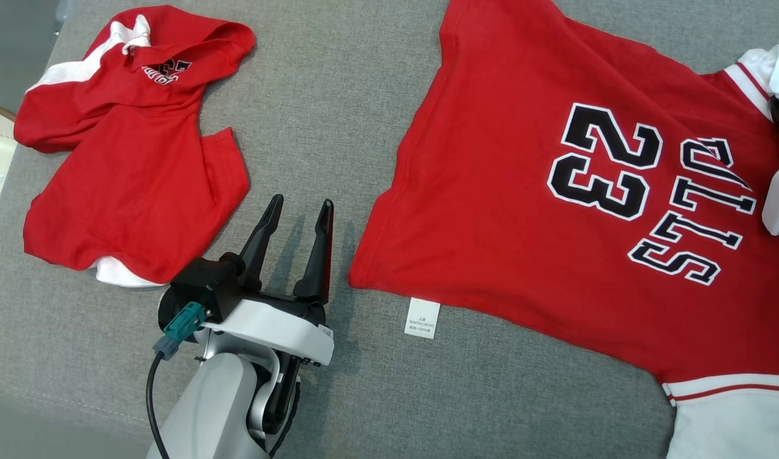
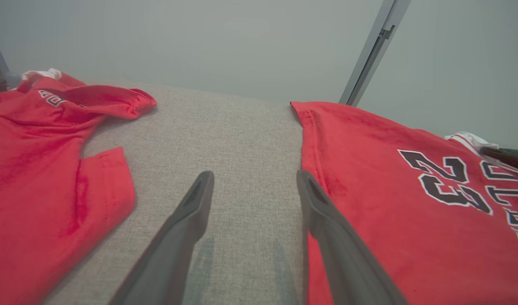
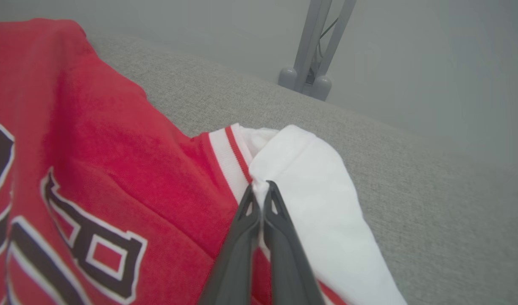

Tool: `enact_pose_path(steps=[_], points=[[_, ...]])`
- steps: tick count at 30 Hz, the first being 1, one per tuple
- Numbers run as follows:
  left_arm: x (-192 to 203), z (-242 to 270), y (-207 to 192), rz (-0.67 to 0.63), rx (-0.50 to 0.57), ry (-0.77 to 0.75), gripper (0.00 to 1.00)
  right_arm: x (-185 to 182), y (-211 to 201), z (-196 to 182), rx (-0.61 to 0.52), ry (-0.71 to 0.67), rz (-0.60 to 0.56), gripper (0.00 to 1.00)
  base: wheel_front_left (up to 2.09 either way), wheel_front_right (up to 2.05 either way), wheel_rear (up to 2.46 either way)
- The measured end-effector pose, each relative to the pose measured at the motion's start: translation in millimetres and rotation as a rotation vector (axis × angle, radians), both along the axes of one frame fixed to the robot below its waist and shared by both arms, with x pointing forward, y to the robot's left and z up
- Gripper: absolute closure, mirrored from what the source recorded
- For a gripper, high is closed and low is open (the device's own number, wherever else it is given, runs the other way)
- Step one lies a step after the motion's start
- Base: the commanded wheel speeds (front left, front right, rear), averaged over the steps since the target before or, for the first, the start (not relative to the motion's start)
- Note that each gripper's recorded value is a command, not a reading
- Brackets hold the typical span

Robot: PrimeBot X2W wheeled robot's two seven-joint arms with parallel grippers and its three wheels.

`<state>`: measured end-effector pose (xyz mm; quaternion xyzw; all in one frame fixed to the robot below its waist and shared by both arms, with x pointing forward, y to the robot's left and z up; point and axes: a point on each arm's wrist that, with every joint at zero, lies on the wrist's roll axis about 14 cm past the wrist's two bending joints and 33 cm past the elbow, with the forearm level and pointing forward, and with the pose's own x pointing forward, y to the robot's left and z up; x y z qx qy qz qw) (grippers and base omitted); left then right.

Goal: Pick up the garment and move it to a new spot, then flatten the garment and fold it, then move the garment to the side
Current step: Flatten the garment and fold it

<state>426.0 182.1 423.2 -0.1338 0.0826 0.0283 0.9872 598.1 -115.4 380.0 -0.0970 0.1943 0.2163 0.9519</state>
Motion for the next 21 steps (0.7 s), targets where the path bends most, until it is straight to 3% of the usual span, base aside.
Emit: enact_pose_path(steps=[9, 15, 21], points=[[2, -3, -5, -0.010, -0.004, 0.007, 0.00, 16, -25, 18, -0.010, -0.049, -0.050, 1.00, 0.00, 0.00, 0.00], [7, -12, -9, -0.027, -0.016, 0.026, 0.00, 58, -64, 46, -0.102, -0.118, -0.105, 1.00, 0.00, 0.00, 0.00], [5, -17, 0, 0.000, -0.021, 0.046, 0.00, 94, -68, 69, -0.182, -0.166, -0.098, 1.00, 0.00, 0.00, 0.00]])
